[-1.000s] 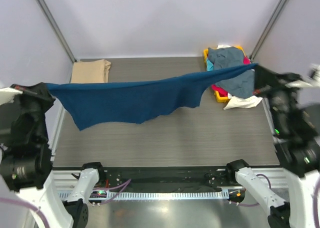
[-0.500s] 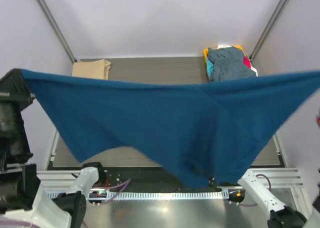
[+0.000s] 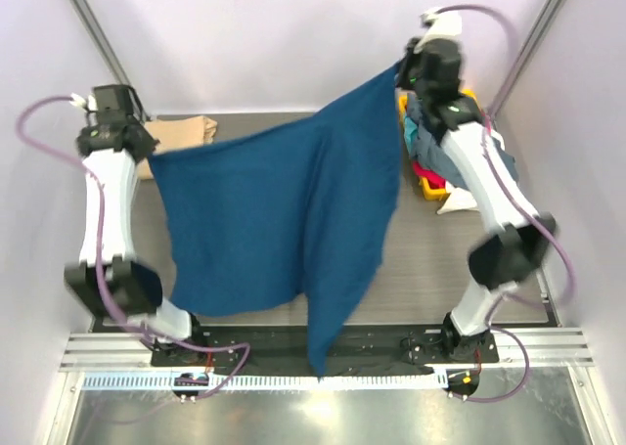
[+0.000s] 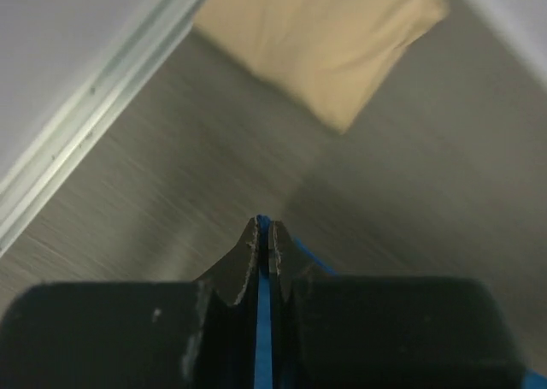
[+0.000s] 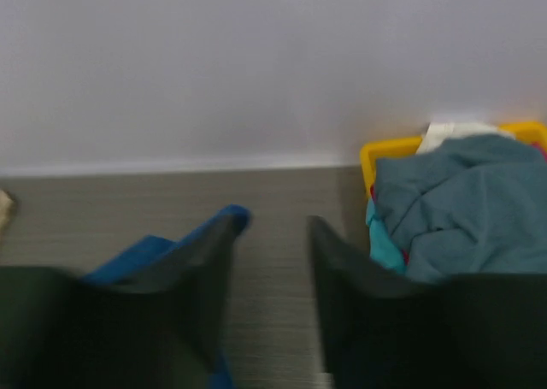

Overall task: Fold and stack the t-shirts
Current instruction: Flatten the tshirt out

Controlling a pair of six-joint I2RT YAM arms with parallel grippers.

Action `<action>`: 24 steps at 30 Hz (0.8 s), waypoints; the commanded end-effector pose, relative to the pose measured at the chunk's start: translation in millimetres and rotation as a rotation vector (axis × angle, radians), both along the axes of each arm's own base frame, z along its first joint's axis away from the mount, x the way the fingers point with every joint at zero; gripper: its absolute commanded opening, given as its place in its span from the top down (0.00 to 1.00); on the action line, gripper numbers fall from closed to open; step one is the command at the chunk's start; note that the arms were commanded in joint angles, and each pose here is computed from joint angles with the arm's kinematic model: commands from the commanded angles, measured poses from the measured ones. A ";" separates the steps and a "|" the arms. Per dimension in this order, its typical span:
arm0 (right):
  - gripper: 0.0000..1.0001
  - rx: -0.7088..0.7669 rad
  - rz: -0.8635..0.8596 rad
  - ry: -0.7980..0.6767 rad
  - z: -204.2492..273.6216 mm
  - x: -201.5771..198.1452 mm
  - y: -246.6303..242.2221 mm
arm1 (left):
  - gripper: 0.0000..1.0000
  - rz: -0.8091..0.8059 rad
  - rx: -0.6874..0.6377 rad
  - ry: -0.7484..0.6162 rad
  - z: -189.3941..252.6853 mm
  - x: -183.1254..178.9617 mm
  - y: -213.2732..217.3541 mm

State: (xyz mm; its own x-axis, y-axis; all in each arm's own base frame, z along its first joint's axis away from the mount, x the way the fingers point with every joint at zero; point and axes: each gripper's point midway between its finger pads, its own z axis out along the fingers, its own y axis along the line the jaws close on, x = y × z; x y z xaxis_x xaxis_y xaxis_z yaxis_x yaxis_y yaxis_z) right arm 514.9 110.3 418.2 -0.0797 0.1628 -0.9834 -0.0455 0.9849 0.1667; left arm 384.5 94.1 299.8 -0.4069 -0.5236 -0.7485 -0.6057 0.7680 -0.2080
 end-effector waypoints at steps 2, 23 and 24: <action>0.24 0.000 -0.003 0.130 -69.7 66.9 9.6 | 0.83 0.034 -0.153 0.260 -122.1 41.3 23.7; 0.08 0.400 0.286 0.681 -270.9 -74.3 120.1 | 0.30 0.228 -0.319 0.287 -192.4 -53.2 -14.7; 0.08 0.393 0.305 0.734 -291.7 -78.1 127.2 | 0.31 0.243 -0.337 0.300 -207.4 -55.4 -16.9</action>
State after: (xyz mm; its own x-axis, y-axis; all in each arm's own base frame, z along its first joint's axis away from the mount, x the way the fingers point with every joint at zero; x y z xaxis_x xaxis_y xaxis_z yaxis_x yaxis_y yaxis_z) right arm 454.4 205.6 191.6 -0.6312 0.3671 -0.6833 -0.0692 0.8508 0.5210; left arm 318.1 80.2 125.3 -0.4855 -0.7674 -0.4188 -0.7908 0.5897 -0.1638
